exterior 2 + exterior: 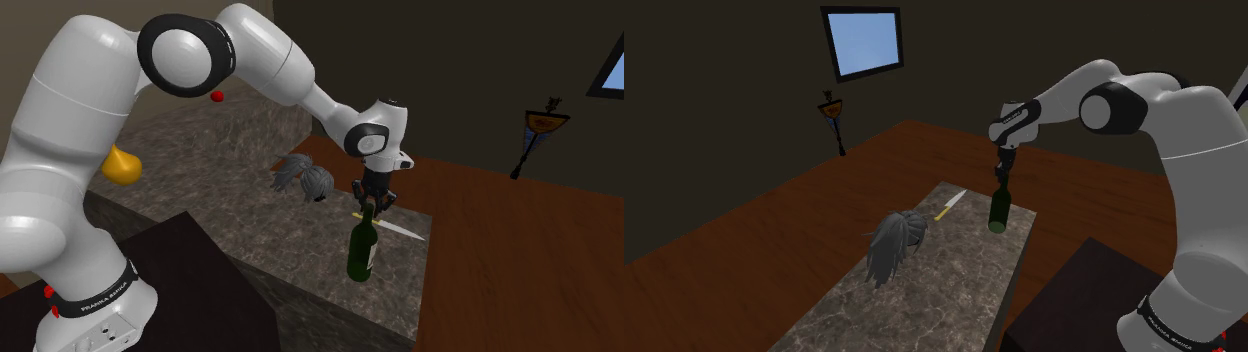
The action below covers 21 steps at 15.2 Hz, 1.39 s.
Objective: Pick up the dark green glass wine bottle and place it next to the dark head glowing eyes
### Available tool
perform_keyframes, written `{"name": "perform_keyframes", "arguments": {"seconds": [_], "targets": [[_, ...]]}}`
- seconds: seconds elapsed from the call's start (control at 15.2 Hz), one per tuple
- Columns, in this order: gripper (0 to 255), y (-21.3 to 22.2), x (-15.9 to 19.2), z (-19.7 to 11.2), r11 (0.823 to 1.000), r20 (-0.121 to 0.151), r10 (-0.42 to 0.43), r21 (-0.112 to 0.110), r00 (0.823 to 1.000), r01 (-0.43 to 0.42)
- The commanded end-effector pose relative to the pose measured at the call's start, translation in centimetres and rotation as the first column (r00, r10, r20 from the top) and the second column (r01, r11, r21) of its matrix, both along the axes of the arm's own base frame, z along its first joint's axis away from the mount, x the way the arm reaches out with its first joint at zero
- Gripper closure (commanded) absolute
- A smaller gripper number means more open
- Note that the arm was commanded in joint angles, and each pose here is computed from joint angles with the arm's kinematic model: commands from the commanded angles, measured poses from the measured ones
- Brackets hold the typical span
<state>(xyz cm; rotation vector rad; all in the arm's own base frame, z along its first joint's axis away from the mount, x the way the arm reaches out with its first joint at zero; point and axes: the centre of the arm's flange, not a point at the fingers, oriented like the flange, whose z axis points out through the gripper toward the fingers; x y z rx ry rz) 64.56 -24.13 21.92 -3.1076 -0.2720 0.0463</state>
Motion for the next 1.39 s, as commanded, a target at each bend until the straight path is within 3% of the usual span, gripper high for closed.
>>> {"name": "perform_keyframes", "arguments": {"seconds": [0.0, 0.26, 1.32], "targets": [[255, 0.0, 0.0, 0.0, 1.0, 0.0, 0.0, 0.0, 1.0, 0.0], [255, 0.0, 0.0, 0.0, 1.0, 0.0, 0.0, 0.0, 1.0, 0.0], [255, 0.0, 0.0, 8.4, 1.0, 0.0, 0.0, 0.0, 1.0, 0.0]]}}
